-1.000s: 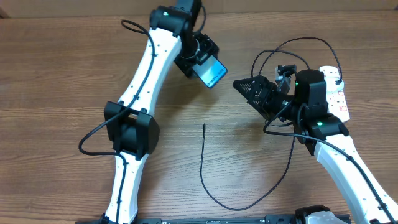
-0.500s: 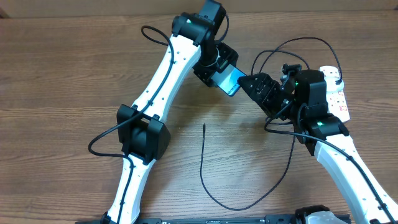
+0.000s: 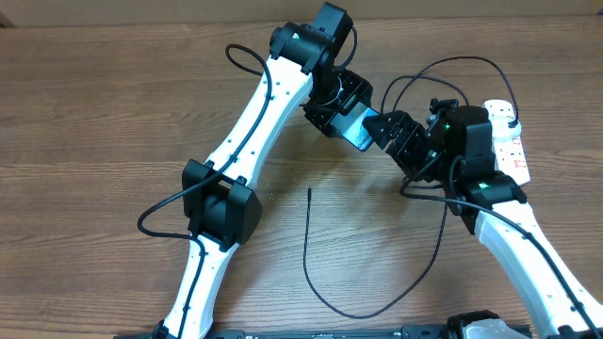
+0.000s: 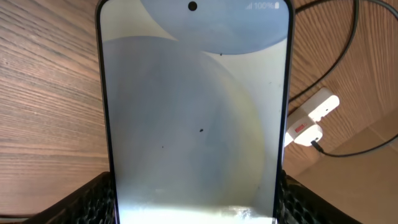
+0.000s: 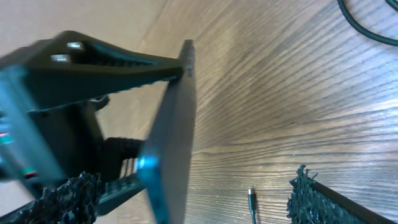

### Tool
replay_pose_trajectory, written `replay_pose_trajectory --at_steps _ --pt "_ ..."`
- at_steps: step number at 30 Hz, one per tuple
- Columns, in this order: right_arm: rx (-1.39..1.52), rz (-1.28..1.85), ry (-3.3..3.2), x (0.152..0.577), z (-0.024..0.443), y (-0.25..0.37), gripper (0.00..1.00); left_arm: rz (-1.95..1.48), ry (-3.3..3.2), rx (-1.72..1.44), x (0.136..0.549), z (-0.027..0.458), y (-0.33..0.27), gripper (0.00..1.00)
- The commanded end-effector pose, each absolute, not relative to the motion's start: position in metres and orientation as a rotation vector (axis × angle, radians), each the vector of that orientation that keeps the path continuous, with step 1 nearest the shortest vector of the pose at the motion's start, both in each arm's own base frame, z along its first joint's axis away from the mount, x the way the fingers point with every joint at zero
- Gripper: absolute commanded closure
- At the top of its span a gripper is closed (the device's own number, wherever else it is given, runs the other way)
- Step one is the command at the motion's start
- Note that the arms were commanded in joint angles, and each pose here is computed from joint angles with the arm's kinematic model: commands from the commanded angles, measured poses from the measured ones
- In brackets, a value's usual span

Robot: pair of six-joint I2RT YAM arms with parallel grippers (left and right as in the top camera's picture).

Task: Plug charger to phone and switch on socket
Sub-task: 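Bring the smartphone to the right gripper and grasp its edge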

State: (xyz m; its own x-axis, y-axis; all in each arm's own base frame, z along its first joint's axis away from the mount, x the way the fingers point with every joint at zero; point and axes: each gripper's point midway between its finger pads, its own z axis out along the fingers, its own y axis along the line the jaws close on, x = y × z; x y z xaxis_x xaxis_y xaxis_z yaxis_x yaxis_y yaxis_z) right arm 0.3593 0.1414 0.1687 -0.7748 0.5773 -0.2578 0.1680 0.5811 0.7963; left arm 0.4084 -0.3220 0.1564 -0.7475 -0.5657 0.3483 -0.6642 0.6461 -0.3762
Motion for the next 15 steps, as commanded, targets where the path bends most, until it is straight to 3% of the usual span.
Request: replay_pose_trajectory --at_steps 1,15 --pt "0.599 1.078 2.320 0.366 0.167 0.143 0.00 0.851 -2.661 0.957 0.401 0.194 -0.333 0.96" --pt "0.582 1.079 2.302 0.373 0.167 0.144 0.00 0.809 -2.714 0.942 0.393 0.190 -0.343 0.96"
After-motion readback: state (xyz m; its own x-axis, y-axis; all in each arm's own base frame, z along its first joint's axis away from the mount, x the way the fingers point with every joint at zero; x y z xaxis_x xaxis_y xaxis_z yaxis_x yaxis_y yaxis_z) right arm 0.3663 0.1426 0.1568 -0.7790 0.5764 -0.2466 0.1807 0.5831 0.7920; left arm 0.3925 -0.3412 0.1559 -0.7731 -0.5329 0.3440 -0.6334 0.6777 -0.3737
